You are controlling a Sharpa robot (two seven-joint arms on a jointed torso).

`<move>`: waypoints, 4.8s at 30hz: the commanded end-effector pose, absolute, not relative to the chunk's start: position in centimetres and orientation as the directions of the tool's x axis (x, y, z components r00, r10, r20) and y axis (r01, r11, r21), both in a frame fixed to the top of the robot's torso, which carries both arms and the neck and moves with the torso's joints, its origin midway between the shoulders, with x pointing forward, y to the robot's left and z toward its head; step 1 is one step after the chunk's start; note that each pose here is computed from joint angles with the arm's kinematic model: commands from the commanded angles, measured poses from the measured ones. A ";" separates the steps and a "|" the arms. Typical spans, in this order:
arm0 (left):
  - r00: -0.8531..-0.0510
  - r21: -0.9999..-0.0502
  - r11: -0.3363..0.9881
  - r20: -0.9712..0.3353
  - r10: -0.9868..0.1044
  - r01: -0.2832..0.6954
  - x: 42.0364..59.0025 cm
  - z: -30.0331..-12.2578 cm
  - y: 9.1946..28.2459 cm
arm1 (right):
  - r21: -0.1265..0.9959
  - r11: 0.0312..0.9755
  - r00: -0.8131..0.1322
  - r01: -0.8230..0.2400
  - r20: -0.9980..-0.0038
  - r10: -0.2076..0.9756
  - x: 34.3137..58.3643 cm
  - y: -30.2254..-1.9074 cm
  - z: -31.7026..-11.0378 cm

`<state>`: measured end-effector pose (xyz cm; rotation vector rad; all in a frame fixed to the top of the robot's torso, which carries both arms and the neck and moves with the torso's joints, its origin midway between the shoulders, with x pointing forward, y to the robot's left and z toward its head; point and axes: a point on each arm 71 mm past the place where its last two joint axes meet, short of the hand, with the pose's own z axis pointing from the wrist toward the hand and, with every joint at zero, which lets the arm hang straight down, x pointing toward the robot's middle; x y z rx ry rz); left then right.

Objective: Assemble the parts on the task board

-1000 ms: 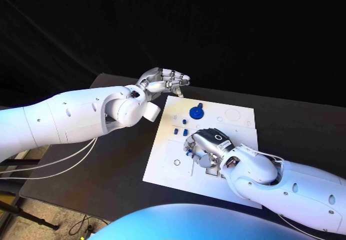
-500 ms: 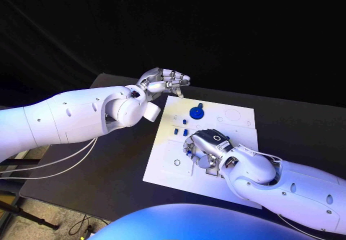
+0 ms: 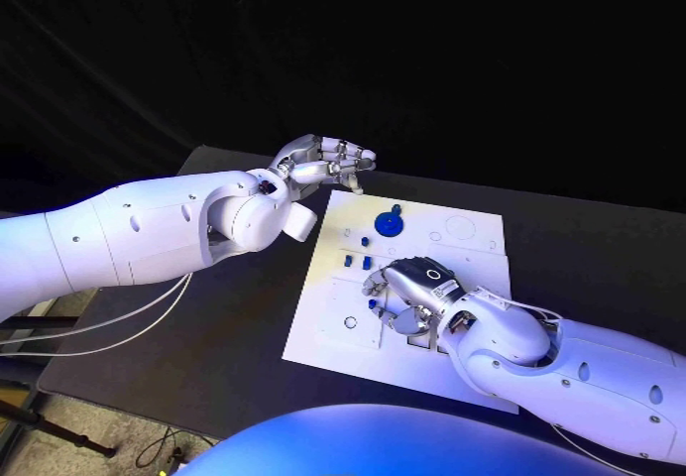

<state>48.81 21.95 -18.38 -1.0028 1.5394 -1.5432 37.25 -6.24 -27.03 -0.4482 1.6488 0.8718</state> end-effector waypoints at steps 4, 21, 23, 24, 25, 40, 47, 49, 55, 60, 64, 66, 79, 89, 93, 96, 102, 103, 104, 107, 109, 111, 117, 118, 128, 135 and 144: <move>-0.449 -0.999 -0.027 0.037 -0.893 -0.029 48.8 -18.3 21.8 | 0.320 0.643 -0.254 -0.696 -0.947 0.196 36.9 -6.9 -26.5; -0.448 -0.999 -0.023 0.035 -0.893 -0.032 48.8 -18.5 22.1 | 0.313 0.768 -0.250 -0.559 -0.947 0.204 39.6 -14.5 -21.4; -0.448 -0.999 -0.023 0.035 -0.893 -0.033 48.8 -18.5 22.1 | 0.295 0.788 -0.246 -0.540 -0.951 0.188 40.1 -15.6 -21.1; -0.449 -0.999 -0.023 0.035 -0.893 -0.033 48.8 -18.5 22.1 | 0.284 0.799 -0.246 -0.529 -0.953 0.176 40.4 -16.2 -21.0; -0.449 -0.999 -0.023 0.036 -0.893 -0.034 48.8 -18.5 22.1 | 0.272 0.810 -0.249 -0.520 -0.955 0.162 40.7 -16.7 -20.9; -0.454 -0.999 -0.020 0.036 -0.891 -0.038 48.8 -18.7 22.1 | 0.191 0.838 -0.297 -0.511 -0.954 0.036 41.6 -17.8 -22.1; -0.453 -0.999 -0.019 0.035 -0.891 -0.039 48.8 -18.8 22.1 | 0.198 0.831 -0.304 -0.520 -0.952 0.036 41.9 -17.1 -22.6; -0.454 -0.999 -0.019 0.035 -0.890 -0.039 48.8 -18.8 22.1 | 0.202 0.830 -0.306 -0.521 -0.951 0.039 41.9 -16.9 -22.7; -0.455 -0.999 -0.019 0.035 -0.890 -0.041 48.7 -18.8 22.1 | 0.207 0.828 -0.315 -0.521 -0.948 0.039 42.1 -16.7 -23.1; -0.456 -0.999 -0.018 0.035 -0.890 -0.042 48.7 -18.8 22.1 | 0.212 0.826 -0.318 -0.523 -0.947 0.042 42.1 -16.5 -23.3; -0.457 -0.999 -0.018 0.036 -0.889 -0.043 48.8 -18.8 22.1 | 0.217 0.822 -0.316 -0.526 -0.948 0.048 42.1 -16.3 -23.4; -0.457 -0.999 -0.018 0.036 -0.889 -0.044 48.8 -18.8 22.1 | 0.218 0.822 -0.317 -0.526 -0.947 0.048 42.1 -16.3 -23.4; -0.460 -0.999 -0.015 0.035 -0.887 -0.047 48.8 -18.8 22.0 | 0.220 0.827 -0.314 -0.517 -0.948 0.056 42.1 -16.2 -23.5; -0.462 -0.999 -0.014 0.035 -0.886 -0.049 48.8 -18.8 22.0 | 0.248 0.829 -0.248 -0.501 -0.959 0.137 42.3 -16.3 -22.9; -0.462 -0.999 -0.014 0.035 -0.886 -0.050 48.8 -18.9 22.0 | 0.268 0.823 -0.226 -0.501 -0.958 0.175 42.2 -16.3 -22.5; -0.462 -0.999 -0.013 0.035 -0.886 -0.051 48.8 -18.9 22.0 | 0.279 0.818 -0.221 -0.503 -0.956 0.190 42.0 -16.2 -22.3; -0.462 -0.999 -0.013 0.036 -0.886 -0.052 48.8 -18.9 22.0 | 0.295 0.807 -0.213 -0.512 -0.953 0.213 41.5 -16.1 -21.2; -0.463 -0.999 -0.013 0.036 -0.886 -0.053 48.9 -18.9 22.0 | 0.299 0.803 -0.212 -0.516 -0.953 0.218 41.4 -16.1 -20.9; -0.463 -0.999 -0.013 0.036 -0.886 -0.053 48.9 -18.9 22.0 | 0.302 0.799 -0.212 -0.519 -0.952 0.223 41.2 -16.0 -20.6; -0.463 -0.998 -0.013 0.036 -0.885 -0.054 48.9 -19.0 21.9 | 0.317 0.782 -0.215 -0.536 -0.948 0.237 40.6 -15.4 -19.9; -0.464 -0.998 -0.013 0.037 -0.885 -0.054 48.9 -19.0 21.9 | 0.330 0.766 -0.222 -0.552 -0.943 0.247 40.1 -14.7 -19.6; -0.466 -0.998 -0.013 0.037 -0.884 -0.055 48.9 -19.0 21.9 | 0.343 0.747 -0.232 -0.570 -0.939 0.255 39.7 -13.8 -19.3; -0.472 -0.998 -0.015 0.040 -0.881 -0.057 48.9 -19.1 21.6 | 0.385 0.670 -0.282 -0.635 -0.923 0.263 38.2 -9.8 -19.6; -0.472 -0.998 -0.015 0.040 -0.880 -0.057 48.9 -19.1 21.6 | 0.389 0.662 -0.287 -0.641 -0.921 0.263 38.1 -9.4 -19.7; -0.473 -0.998 -0.012 0.039 -0.880 -0.059 49.0 -19.2 21.6 | 0.425 0.583 -0.373 -0.692 -0.903 0.216 36.1 -4.9 -22.6; -0.474 -0.998 -0.012 0.039 -0.880 -0.060 49.0 -19.2 21.6 | 0.416 0.586 -0.398 -0.696 -0.902 0.168 36.0 -4.3 -24.0; -0.474 -0.998 -0.012 0.039 -0.879 -0.061 49.0 -19.3 21.5 | 0.386 0.583 -0.394 -0.715 -0.911 0.120 35.8 -4.1 -24.5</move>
